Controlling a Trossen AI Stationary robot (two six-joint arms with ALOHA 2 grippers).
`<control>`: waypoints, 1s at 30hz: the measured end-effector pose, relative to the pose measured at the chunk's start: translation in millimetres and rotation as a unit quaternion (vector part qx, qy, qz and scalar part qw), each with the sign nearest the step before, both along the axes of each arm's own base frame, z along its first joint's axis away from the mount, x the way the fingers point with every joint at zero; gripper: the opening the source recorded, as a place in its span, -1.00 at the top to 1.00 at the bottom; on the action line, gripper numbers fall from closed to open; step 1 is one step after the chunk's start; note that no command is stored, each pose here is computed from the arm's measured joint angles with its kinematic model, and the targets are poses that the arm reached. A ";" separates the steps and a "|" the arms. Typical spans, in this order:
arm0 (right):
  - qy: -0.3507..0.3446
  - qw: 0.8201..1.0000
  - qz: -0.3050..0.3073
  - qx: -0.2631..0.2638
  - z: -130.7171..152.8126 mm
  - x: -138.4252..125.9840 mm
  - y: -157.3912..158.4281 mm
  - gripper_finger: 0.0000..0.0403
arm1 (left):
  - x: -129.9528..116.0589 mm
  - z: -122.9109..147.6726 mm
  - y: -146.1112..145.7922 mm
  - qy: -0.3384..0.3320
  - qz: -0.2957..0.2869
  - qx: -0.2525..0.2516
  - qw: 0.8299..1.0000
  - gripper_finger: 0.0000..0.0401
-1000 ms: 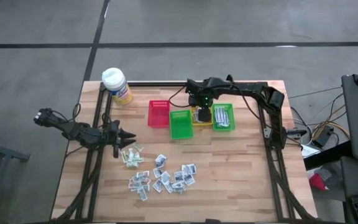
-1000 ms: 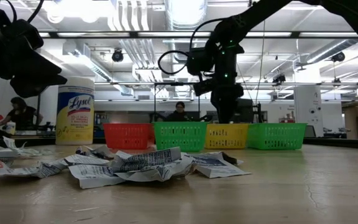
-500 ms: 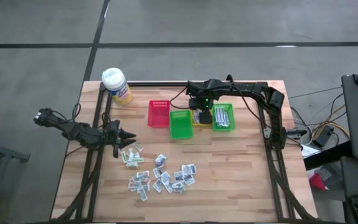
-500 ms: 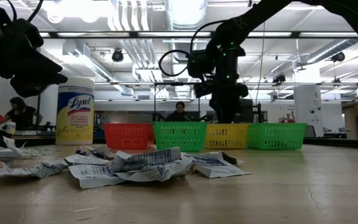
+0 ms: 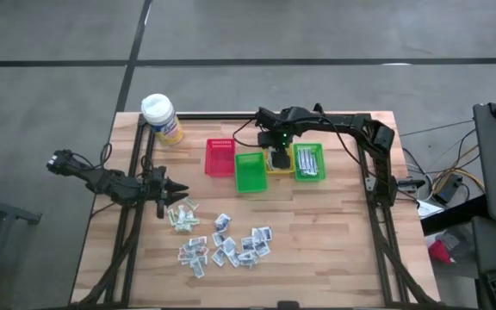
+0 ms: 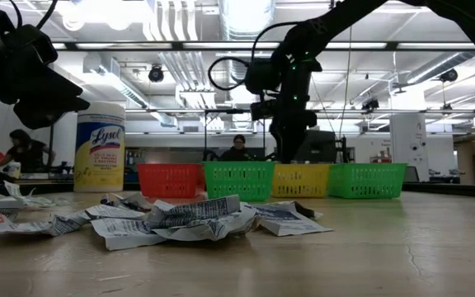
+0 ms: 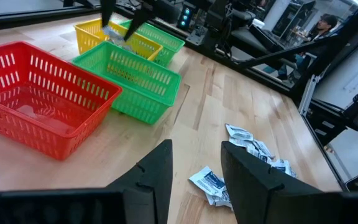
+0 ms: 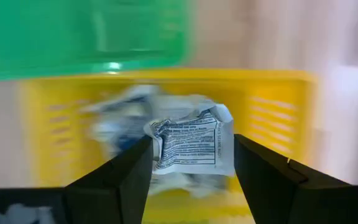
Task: Pick & Place First Aid Supplies
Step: Put the alcohol pad into the yellow basket
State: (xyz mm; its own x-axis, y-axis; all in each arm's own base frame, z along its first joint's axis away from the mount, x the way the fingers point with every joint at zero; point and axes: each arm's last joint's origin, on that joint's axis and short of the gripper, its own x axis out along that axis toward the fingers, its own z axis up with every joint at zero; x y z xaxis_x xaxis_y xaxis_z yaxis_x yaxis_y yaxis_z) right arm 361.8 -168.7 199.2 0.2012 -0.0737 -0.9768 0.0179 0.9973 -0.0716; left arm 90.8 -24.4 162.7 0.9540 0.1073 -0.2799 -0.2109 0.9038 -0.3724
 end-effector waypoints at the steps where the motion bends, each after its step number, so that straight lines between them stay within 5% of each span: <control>1: 0.004 1.000 -0.005 -0.013 0.6 -0.6 -1.9 -0.07 | 0.0 0.0 0.0 0.000 0.000 0.000 1.000 0.35; 7: 0.033 0.996 -0.022 -0.074 0.9 -2.8 -6.3 -0.07 | 0.0 0.2 0.0 0.000 0.000 0.000 1.000 0.35; 20: 0.029 0.999 -0.027 -0.004 3.9 -7.6 -0.3 -0.07 | 0.0 0.3 0.0 0.000 0.000 0.000 1.000 0.35; 30: -0.022 0.987 -0.054 0.152 31.5 -14.5 25.2 -0.07 | -0.1 0.3 0.0 0.001 -0.001 0.003 1.000 0.35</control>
